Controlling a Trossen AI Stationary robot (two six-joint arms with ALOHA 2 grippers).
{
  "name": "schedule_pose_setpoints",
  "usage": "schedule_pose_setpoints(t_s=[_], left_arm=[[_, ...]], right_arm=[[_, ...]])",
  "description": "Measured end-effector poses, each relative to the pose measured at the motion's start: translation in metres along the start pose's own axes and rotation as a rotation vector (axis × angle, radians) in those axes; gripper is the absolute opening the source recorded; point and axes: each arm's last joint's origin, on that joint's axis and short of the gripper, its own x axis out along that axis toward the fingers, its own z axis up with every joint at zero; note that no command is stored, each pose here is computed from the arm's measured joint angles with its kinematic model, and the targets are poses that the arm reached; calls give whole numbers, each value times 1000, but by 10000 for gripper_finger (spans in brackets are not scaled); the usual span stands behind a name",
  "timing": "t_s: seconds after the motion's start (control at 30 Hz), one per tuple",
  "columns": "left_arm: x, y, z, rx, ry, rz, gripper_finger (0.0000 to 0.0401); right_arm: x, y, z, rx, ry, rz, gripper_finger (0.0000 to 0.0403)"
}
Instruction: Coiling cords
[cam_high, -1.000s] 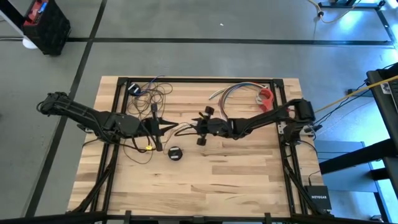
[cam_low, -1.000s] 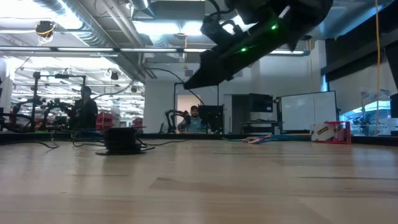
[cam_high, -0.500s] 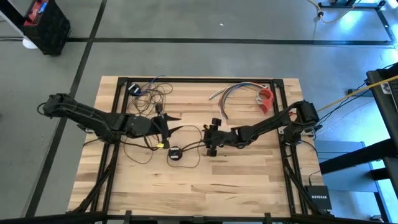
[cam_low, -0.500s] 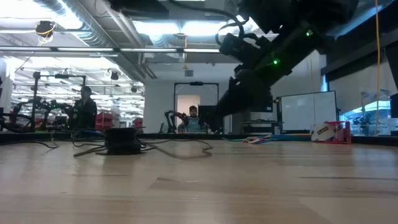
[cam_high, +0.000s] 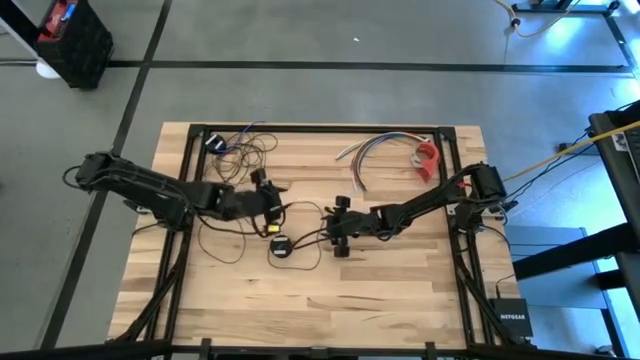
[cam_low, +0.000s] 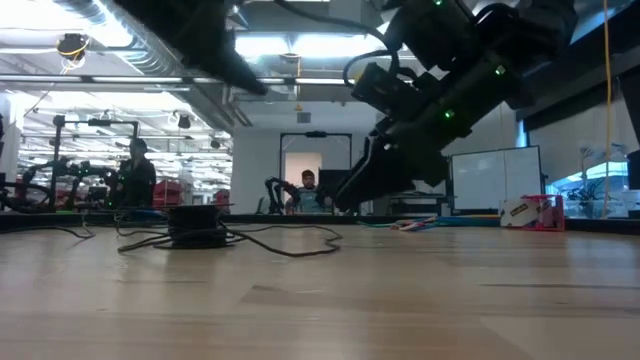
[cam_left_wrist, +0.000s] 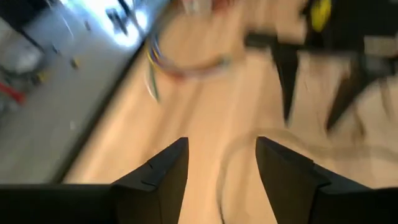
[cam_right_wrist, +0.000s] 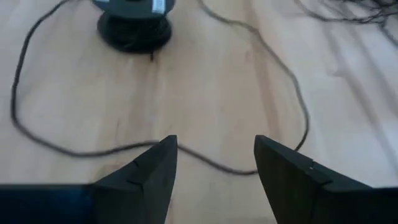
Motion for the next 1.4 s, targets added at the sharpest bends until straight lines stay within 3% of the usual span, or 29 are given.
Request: schedule_pose_setpoints(t_s=[0.17, 0.53, 0.7, 0.9, 1.03, 1.27, 1.4], left_arm=[[5, -27, -21, -25, 152, -49, 180], [21, -89, -58, -116, 333, -176, 180], [16, -92, -58, -212, 335, -175, 180], [23, -92, -64, -237, 374, -141, 180], [30, -92, -67, -255, 387, -119, 180], [33, -94, -69, -279, 396, -106, 180], [33, -94, -69, -288, 397, -104, 180]], right_arm=[[1, 2, -3, -5, 14, 72, 218], [0, 11, -11, -24, 91, 200, 218], [-3, 19, -12, -64, 96, 220, 218], [-5, 25, -10, -88, 80, 236, 218], [-4, 26, -3, -126, -2, 237, 218], [-5, 31, 15, -158, -182, 397, 218], [7, 47, 26, -169, -201, 448, 218]])
